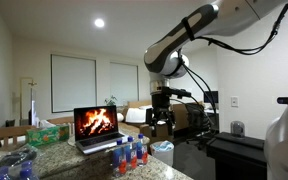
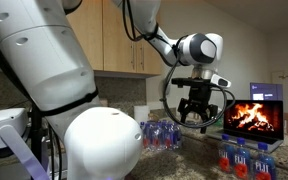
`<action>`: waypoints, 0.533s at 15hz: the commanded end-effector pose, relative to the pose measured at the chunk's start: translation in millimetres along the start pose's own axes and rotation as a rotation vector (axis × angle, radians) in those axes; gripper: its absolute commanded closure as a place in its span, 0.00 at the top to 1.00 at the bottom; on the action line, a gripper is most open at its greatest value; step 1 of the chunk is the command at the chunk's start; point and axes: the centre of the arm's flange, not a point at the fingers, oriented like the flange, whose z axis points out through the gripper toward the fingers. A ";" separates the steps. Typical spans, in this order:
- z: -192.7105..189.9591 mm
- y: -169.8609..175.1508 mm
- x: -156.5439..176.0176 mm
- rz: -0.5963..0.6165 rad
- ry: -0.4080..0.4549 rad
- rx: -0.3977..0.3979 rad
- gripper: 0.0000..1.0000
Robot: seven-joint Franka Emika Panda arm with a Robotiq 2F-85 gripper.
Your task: Move the three bottles of water to the left
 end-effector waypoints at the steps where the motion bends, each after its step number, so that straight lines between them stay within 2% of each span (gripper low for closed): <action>1: -19.0 -1.0 38.2 -0.034 0.024 -0.030 1.00; 5: -48.4 5.9 87.7 -0.055 0.076 -0.097 1.00; 8: -67.5 22.6 121.8 -0.044 0.113 -0.184 1.00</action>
